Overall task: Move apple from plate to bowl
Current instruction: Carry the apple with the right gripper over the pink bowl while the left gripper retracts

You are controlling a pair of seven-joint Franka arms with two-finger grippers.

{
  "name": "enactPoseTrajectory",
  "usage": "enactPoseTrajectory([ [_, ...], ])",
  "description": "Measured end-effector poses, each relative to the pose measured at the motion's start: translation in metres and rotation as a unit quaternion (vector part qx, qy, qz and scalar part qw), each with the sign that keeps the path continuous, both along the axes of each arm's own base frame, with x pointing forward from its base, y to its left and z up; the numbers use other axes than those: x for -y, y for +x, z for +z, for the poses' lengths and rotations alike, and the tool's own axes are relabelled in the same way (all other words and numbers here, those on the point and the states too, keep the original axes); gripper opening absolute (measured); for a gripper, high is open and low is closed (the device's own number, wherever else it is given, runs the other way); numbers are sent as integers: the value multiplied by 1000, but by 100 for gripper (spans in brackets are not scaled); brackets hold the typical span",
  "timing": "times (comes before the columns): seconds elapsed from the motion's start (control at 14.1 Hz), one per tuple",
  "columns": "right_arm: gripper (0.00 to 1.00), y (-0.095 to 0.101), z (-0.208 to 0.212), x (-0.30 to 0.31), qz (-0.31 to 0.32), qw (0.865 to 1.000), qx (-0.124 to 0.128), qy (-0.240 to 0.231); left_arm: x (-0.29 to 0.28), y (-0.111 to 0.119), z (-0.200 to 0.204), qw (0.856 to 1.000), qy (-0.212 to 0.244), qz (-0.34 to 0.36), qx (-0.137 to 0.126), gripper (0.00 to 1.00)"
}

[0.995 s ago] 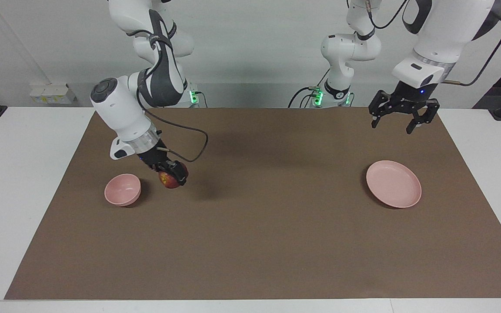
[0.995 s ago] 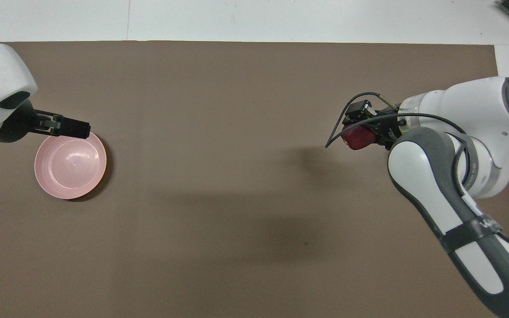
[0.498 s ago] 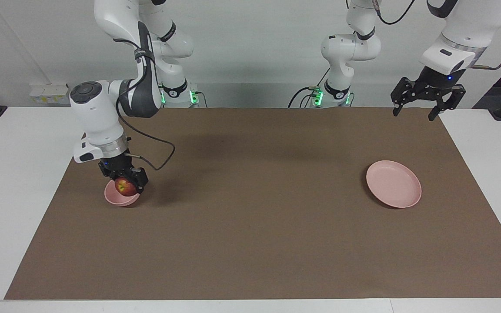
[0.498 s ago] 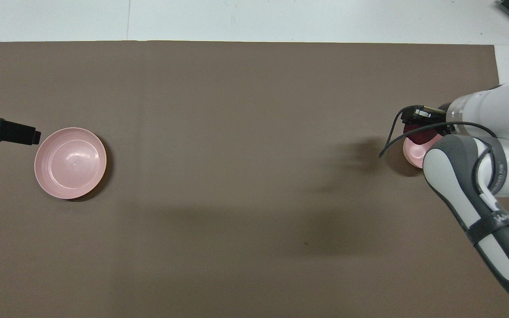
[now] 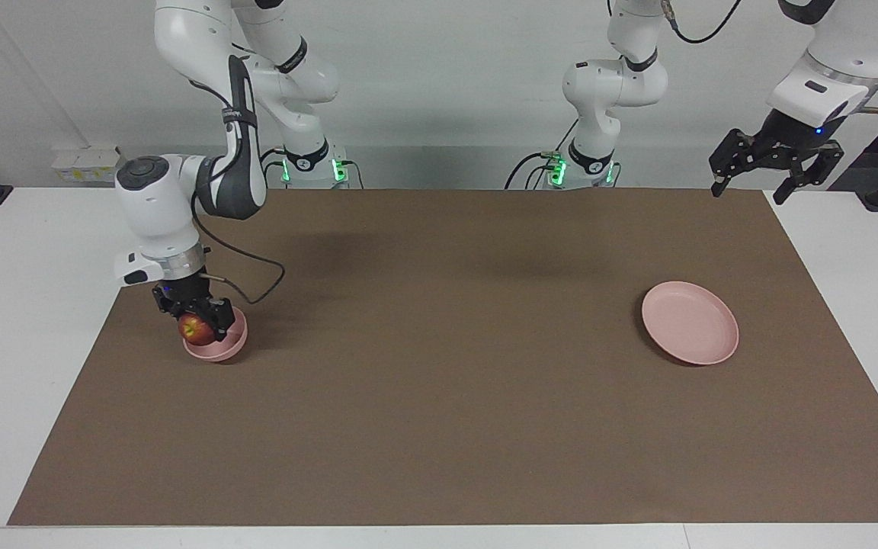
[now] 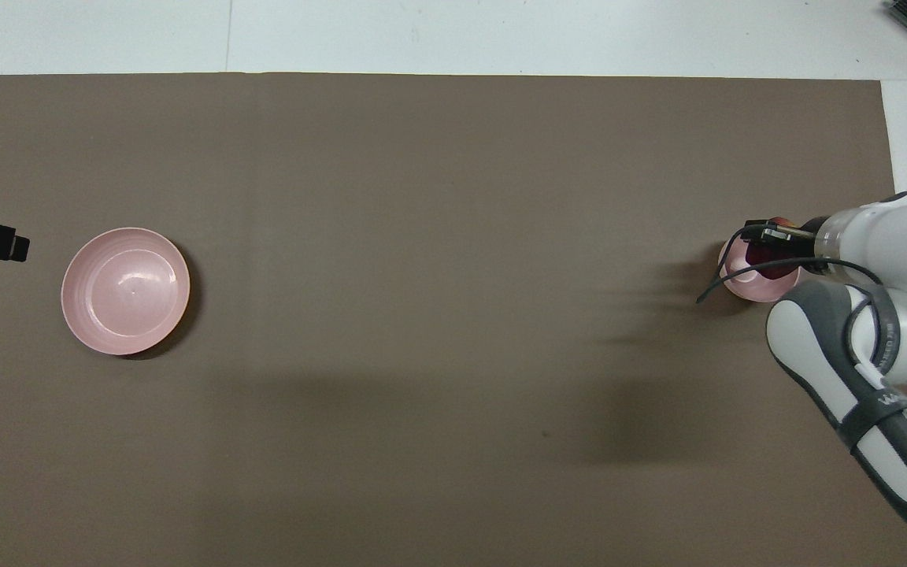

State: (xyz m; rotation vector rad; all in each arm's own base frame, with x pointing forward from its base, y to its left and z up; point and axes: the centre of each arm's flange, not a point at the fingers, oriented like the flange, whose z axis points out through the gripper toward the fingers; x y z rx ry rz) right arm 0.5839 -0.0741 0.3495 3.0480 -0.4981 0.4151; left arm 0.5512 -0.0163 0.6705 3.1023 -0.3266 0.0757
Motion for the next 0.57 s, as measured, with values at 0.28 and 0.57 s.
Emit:
enactPoseTrajectory([
  [0.28,81,-8,-17,-2,2,1000,4,0,-5,0,-1,1000,10,4,-2,100],
  [0.57,99,-1,-6,-2,2,1000,-2,0,-6,-2,-2,1000,11,4,-10,100],
])
